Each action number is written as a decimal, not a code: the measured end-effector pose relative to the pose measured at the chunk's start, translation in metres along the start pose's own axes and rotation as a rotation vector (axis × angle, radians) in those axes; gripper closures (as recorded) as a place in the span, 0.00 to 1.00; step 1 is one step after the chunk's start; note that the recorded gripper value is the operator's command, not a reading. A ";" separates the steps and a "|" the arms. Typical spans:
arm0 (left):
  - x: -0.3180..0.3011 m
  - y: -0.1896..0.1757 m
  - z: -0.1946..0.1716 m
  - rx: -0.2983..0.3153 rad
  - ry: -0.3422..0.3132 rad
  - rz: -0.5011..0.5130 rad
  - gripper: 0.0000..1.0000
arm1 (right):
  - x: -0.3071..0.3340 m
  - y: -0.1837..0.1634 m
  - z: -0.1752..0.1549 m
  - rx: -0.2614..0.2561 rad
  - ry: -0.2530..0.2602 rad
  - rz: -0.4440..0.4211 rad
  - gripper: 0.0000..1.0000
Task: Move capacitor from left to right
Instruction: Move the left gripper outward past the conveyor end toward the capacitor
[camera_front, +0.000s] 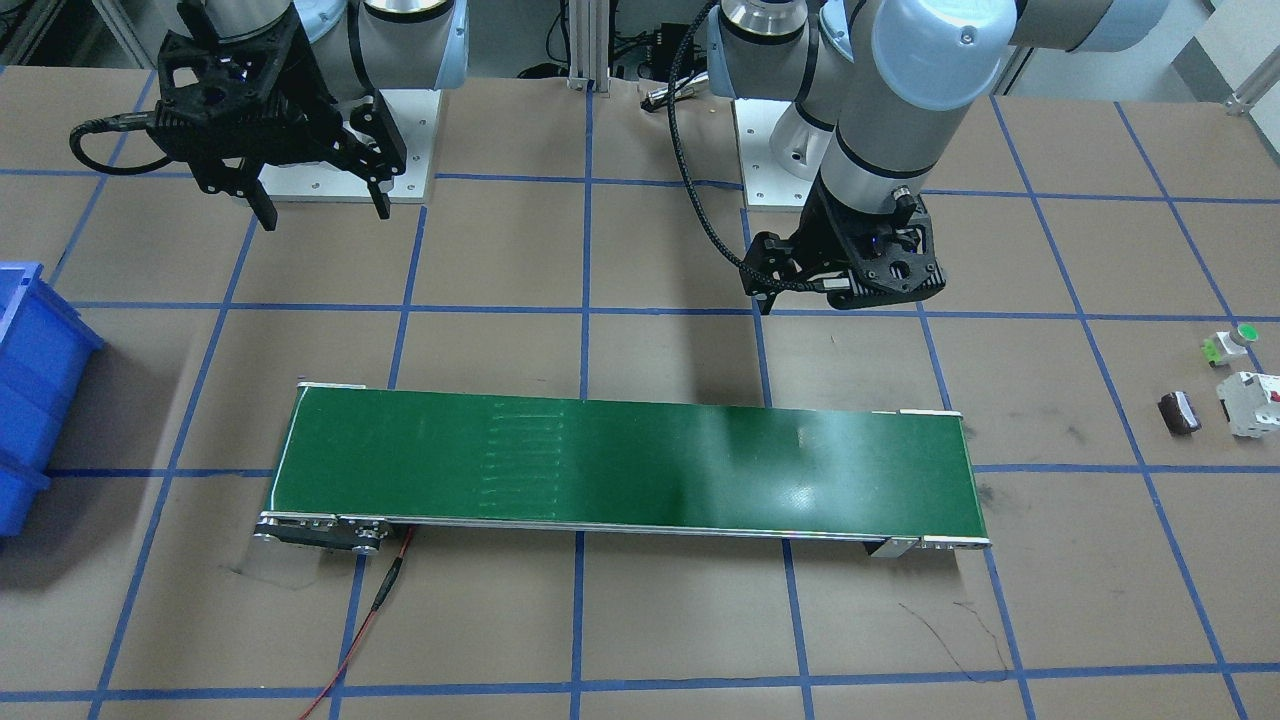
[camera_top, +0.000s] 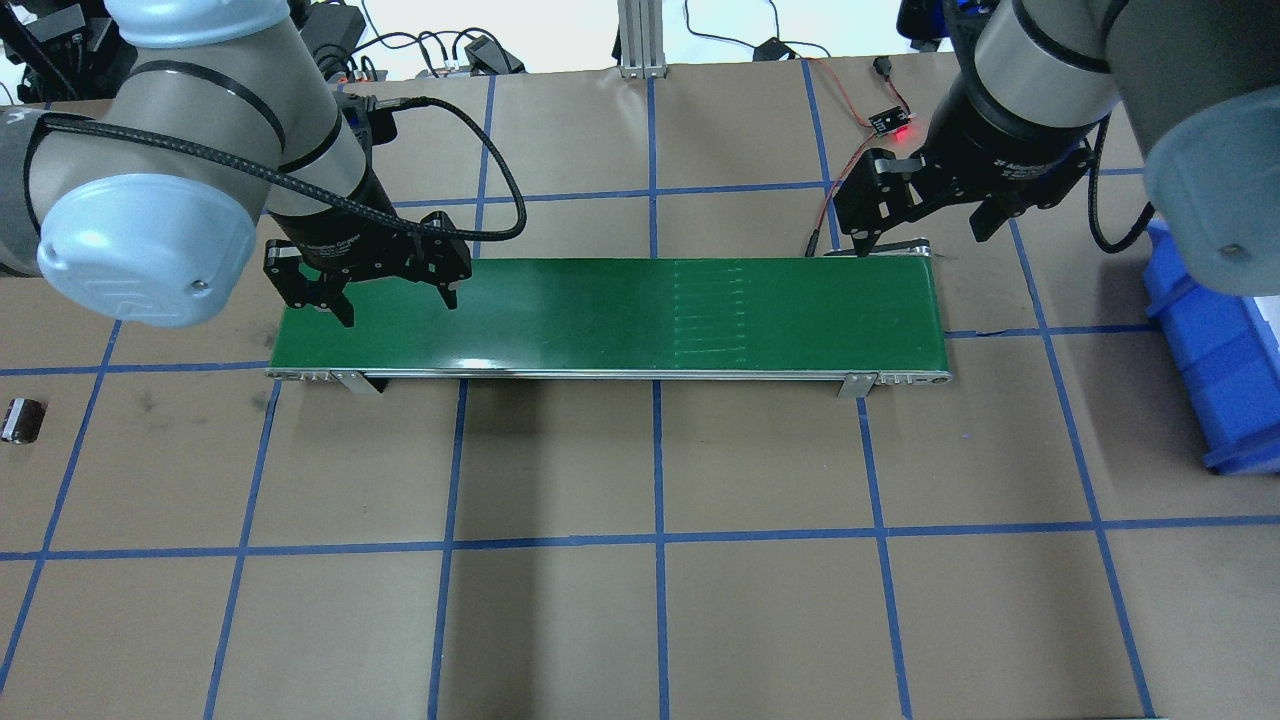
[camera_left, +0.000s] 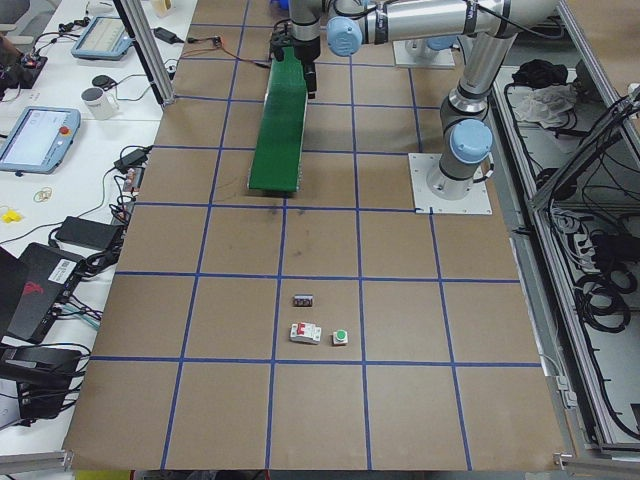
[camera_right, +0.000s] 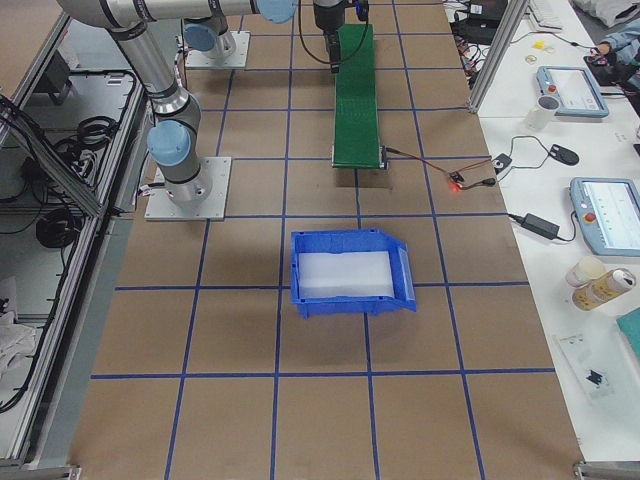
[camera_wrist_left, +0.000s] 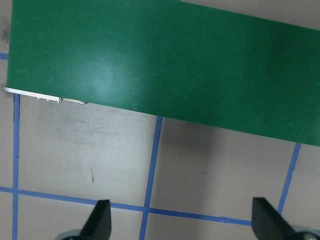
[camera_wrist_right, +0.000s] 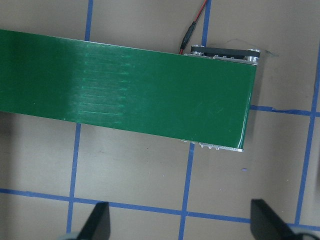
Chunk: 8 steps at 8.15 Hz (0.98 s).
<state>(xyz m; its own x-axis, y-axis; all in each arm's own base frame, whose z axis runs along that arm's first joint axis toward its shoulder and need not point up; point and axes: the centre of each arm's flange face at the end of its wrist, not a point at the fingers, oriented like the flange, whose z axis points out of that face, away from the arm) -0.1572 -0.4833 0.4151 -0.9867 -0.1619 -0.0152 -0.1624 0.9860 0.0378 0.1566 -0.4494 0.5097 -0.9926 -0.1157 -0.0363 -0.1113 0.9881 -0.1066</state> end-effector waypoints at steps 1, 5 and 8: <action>0.000 0.000 -0.001 0.005 0.001 0.002 0.00 | 0.000 0.000 0.000 0.000 0.001 0.000 0.00; -0.046 -0.019 -0.006 0.018 0.003 0.120 0.00 | 0.000 0.000 0.001 -0.003 0.000 0.000 0.00; -0.140 -0.046 -0.010 0.030 0.007 0.160 0.00 | 0.000 -0.001 0.004 -0.008 -0.001 0.000 0.00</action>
<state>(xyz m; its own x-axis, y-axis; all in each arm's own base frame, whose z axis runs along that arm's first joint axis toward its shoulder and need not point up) -0.0113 -0.5060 0.4252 -1.0000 -0.0026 -0.0039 -0.0026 1.0000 0.0096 0.1566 -0.4505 0.5060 -0.9926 -0.1155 -0.0372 -0.1113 0.9889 -0.0989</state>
